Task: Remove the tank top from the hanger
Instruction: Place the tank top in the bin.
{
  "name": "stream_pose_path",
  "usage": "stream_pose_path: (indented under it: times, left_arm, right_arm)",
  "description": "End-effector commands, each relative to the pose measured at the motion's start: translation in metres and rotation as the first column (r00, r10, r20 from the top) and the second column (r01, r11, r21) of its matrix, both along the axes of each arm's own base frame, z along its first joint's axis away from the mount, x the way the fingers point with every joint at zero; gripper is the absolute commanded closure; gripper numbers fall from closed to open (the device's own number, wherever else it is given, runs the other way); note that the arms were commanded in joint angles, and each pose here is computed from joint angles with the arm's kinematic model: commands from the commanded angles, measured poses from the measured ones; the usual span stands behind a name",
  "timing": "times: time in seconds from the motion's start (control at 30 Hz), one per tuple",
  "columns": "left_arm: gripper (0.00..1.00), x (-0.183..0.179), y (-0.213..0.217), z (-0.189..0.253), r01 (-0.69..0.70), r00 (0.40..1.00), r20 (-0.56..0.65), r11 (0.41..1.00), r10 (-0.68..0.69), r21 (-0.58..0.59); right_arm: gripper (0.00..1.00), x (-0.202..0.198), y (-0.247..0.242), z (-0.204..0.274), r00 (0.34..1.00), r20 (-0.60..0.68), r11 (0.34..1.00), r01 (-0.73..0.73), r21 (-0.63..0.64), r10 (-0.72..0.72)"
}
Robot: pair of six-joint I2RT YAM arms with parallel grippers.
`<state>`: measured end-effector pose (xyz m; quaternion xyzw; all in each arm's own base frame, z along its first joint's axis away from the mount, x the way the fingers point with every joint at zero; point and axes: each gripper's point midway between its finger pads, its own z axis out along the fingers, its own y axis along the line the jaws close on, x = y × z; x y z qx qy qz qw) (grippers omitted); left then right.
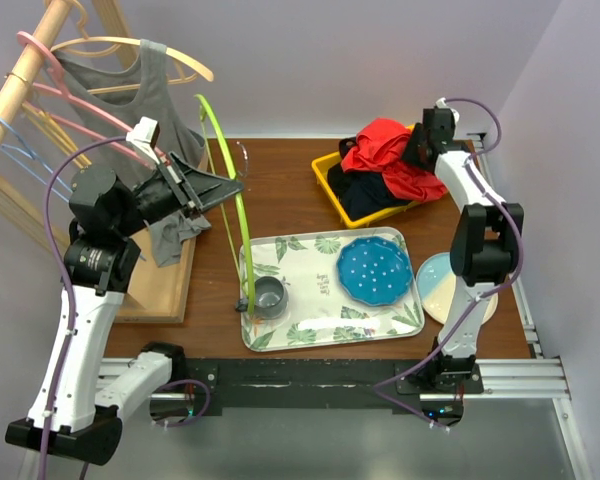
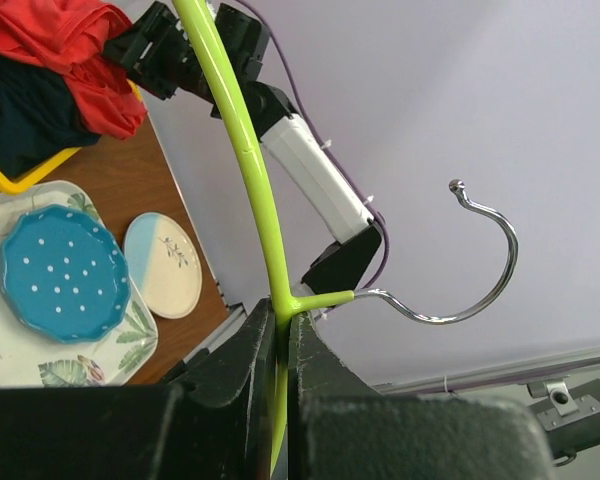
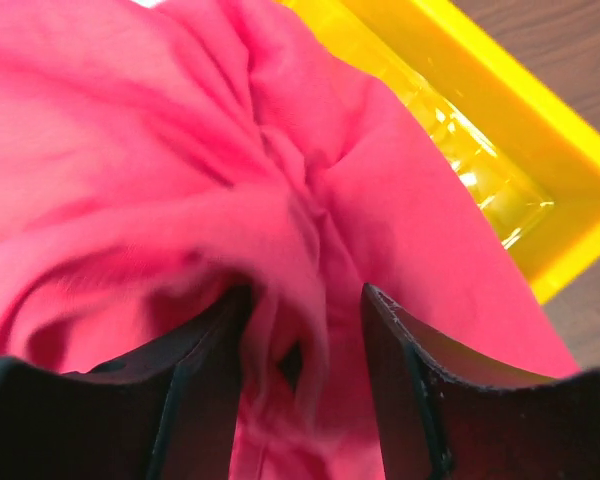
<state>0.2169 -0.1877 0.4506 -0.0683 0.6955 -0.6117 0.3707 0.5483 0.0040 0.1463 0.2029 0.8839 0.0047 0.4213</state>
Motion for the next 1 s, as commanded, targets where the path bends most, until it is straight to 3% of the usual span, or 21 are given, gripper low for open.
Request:
stream_pose_path:
  times: [0.0, 0.13, 0.23, 0.33, 0.43, 0.57, 0.63, 0.7, 0.8, 0.97]
  left_arm:
    - [1.00, -0.003, 0.002, 0.029, -0.020, 0.994, 0.107, 1.000, 0.020, 0.005]
    - [1.00, 0.000, 0.002, 0.035, -0.025, 0.994, 0.108, 1.000, 0.024, 0.003]
    - [1.00, 0.000, 0.003, 0.037, -0.035, 0.993, 0.113, 0.999, 0.035, 0.001]
    - [1.00, 0.001, 0.004, 0.036, -0.042, 0.993, 0.114, 0.999, 0.041, 0.001]
    - [1.00, 0.004, 0.004, 0.037, -0.052, 0.993, 0.107, 0.999, 0.052, -0.004]
    - [1.00, 0.004, 0.003, 0.042, -0.047, 0.994, 0.094, 0.999, 0.048, -0.015]
    - [1.00, 0.007, 0.006, 0.044, -0.075, 0.992, 0.097, 0.997, 0.077, -0.025]
    - [1.00, 0.007, 0.011, 0.049, -0.114, 0.987, 0.110, 0.993, 0.117, -0.032]
    - [1.00, 0.010, 0.013, 0.055, -0.139, 0.984, 0.109, 0.989, 0.143, -0.042]
    - [1.00, 0.021, 0.014, 0.064, -0.156, 0.983, 0.087, 0.983, 0.164, -0.099]
  right_arm:
    - [0.47, -0.021, -0.009, 0.055, 0.999, 0.026, 0.999, 0.027, -0.047, -0.026]
    - [0.46, -0.042, -0.021, 0.061, 0.997, -0.009, 0.993, 0.082, -0.089, -0.083]
    - [0.32, -0.055, -0.030, 0.068, 0.992, -0.005, 0.985, 0.125, -0.118, -0.127]
    - [0.31, -0.057, -0.027, 0.071, 0.991, 0.039, 0.988, 0.130, -0.086, -0.127]
    - [0.39, -0.047, -0.015, 0.056, 0.994, 0.050, 0.995, 0.097, -0.022, -0.096]
    - [0.72, -0.027, 0.005, 0.028, 0.995, 0.088, 0.997, 0.037, 0.075, -0.044]
    - [0.81, -0.023, 0.004, -0.004, 0.997, 0.041, 0.996, 0.054, 0.077, -0.057]
    - [0.83, -0.020, 0.004, -0.020, 0.997, 0.023, 0.994, 0.067, 0.083, -0.069]
    - [0.81, -0.007, 0.005, -0.034, 0.996, 0.048, 0.993, 0.065, 0.096, -0.070]
    - [0.56, 0.005, 0.001, -0.030, 0.995, 0.079, 0.996, 0.060, 0.064, -0.065]
